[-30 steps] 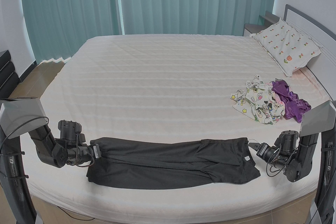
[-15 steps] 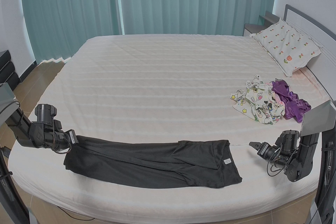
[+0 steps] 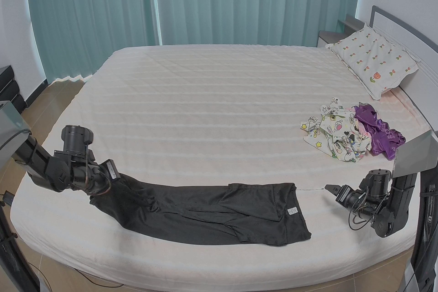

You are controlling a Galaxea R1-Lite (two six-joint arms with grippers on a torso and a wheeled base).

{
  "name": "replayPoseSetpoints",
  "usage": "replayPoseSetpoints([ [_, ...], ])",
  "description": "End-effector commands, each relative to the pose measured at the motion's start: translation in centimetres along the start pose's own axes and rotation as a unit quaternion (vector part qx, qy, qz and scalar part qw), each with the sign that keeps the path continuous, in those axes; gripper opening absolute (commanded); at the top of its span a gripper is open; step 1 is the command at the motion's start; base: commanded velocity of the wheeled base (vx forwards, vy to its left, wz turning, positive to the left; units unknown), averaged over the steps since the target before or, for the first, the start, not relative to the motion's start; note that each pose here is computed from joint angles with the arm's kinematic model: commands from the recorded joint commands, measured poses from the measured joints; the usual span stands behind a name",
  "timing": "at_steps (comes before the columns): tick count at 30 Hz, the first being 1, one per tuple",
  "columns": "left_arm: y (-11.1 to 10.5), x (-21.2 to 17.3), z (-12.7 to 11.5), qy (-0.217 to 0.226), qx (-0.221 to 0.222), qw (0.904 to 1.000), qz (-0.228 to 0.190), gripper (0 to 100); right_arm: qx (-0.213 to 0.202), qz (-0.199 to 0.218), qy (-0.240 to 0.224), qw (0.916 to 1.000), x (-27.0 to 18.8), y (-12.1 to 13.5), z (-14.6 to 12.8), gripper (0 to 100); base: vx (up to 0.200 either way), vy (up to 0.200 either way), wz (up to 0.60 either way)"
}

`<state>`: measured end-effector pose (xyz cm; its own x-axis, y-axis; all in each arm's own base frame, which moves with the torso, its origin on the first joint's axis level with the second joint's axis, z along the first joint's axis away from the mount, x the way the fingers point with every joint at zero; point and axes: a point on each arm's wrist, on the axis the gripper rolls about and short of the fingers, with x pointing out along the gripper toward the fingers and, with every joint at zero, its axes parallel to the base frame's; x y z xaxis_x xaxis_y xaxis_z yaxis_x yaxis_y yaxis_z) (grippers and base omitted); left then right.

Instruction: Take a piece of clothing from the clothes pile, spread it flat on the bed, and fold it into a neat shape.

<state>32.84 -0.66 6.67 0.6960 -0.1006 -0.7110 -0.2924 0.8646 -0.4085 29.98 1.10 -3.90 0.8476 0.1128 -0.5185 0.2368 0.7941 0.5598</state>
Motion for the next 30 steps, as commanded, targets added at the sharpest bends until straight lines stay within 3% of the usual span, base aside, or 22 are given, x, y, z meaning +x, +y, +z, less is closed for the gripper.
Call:
replayPoseSetpoints([
  [1, -4.0, 0.0, -2.7, 0.011, 0.012, 0.9999, 0.002, 0, 0.0, 0.002, 0.0, 1.0, 0.0, 0.0, 0.0, 100, 0.0, 0.0, 0.0],
  [4, -5.8, -0.1, -4.0, 0.022, 0.009, 0.9997, -0.009, 0, 0.0, 0.002, -0.001, 1.0, -0.1, 0.0, 0.0, 100, 0.0, 0.0, 0.0],
  [9, -7.4, -0.2, -4.9, 0.019, 0.013, 0.9996, -0.013, 0, 0.0, 0.002, -0.001, 1.0, -0.1, 0.0, 0.0, 100, 0.0, -0.2, 0.0],
  [30, -10.7, 1.7, -6.8, 0.042, 0.05, 0.9976, -0.023, 0, 0.0, 0.01, -0.005, 0.9999, -0.4, 0.1, -0.1, 100, 0.0, -0.2, 0.0],
])
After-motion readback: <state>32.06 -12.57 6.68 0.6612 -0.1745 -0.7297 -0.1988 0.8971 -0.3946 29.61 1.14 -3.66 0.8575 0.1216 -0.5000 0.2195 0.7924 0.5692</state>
